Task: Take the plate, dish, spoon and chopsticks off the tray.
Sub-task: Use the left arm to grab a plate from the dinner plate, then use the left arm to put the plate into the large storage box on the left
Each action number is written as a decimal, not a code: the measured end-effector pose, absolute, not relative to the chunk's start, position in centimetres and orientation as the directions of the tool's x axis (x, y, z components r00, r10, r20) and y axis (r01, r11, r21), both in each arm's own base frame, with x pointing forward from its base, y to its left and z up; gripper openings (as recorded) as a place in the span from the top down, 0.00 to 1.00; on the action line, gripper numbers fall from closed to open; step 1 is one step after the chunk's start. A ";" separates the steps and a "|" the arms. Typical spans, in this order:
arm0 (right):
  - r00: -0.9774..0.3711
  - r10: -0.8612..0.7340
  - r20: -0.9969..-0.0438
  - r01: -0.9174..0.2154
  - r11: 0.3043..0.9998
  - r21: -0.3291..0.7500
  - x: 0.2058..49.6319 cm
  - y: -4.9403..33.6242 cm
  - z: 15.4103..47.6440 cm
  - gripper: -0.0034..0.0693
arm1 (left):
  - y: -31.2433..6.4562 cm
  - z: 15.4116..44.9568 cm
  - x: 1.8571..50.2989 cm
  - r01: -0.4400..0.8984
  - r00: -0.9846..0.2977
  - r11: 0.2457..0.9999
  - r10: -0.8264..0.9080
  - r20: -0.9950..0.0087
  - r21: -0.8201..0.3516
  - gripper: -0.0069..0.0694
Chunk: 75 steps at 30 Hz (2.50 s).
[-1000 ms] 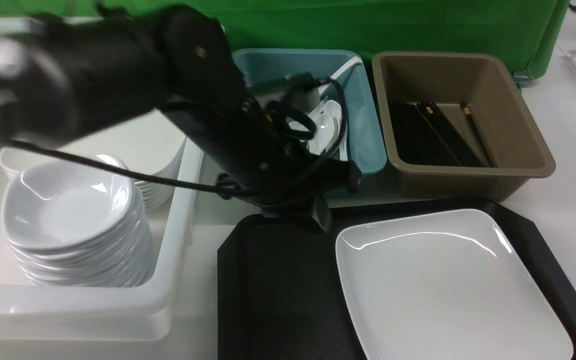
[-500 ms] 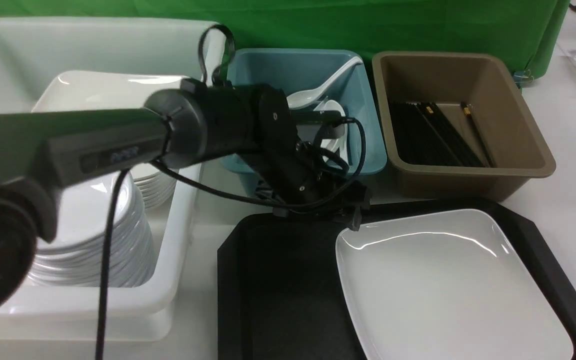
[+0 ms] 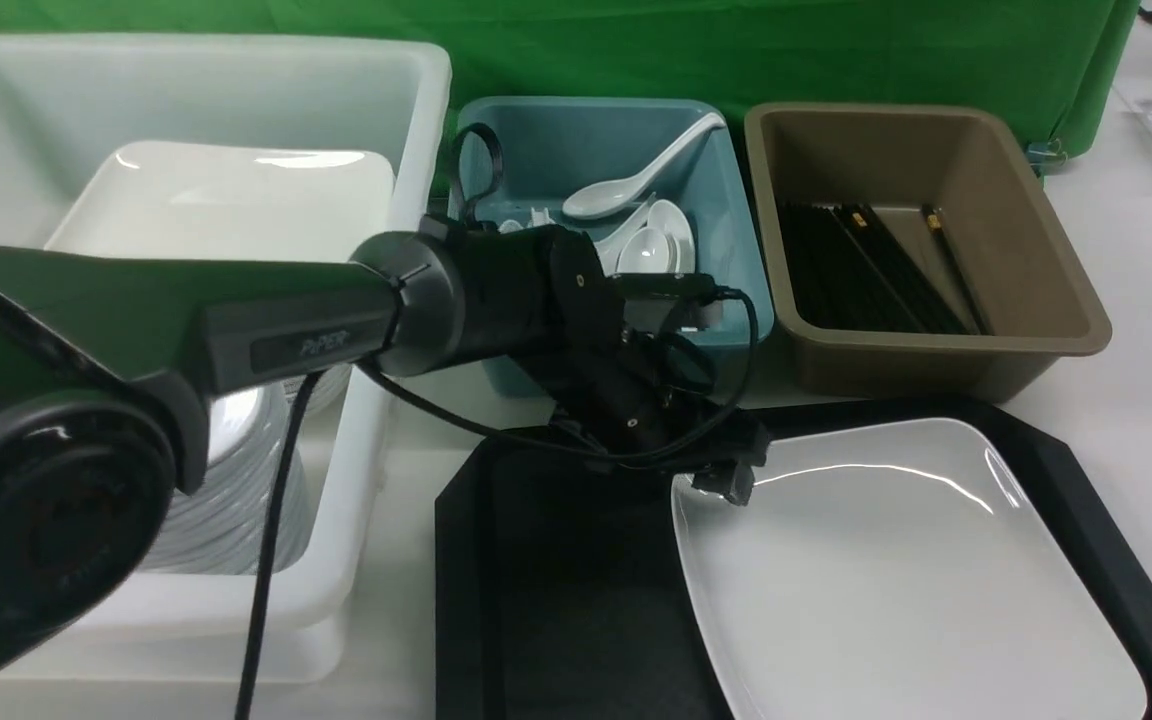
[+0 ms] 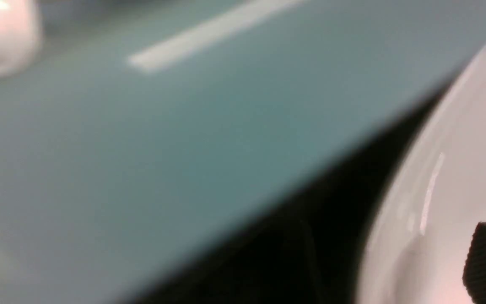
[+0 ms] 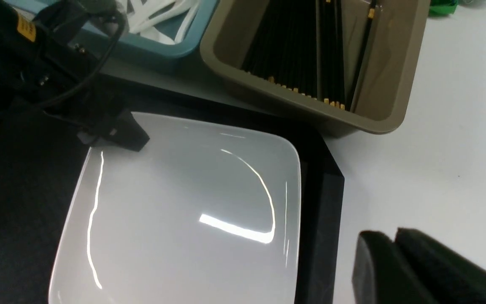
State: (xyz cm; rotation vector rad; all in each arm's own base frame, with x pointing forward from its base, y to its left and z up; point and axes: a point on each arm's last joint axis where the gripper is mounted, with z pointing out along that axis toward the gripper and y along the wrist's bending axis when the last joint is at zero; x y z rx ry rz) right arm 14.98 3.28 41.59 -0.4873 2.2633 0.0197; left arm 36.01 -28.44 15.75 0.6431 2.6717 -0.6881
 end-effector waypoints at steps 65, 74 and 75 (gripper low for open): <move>-0.608 -0.340 -0.717 -0.352 0.925 -0.140 14.9 3.3 41.5 0.83 | -22.5 35.9 28.8 0.601 -0.660 0.791 0.415 -0.626 -0.110 0.89; -0.608 -0.340 -0.717 -0.352 0.925 -0.140 14.9 3.3 41.5 0.83 | -19.0 41.0 31.3 0.508 -0.660 0.840 0.238 -0.713 -0.190 0.88; -0.608 -0.340 -0.717 -0.352 0.925 -0.140 14.9 3.3 41.5 0.83 | -18.0 41.6 31.8 0.484 -0.667 0.848 0.197 -0.719 -0.216 0.88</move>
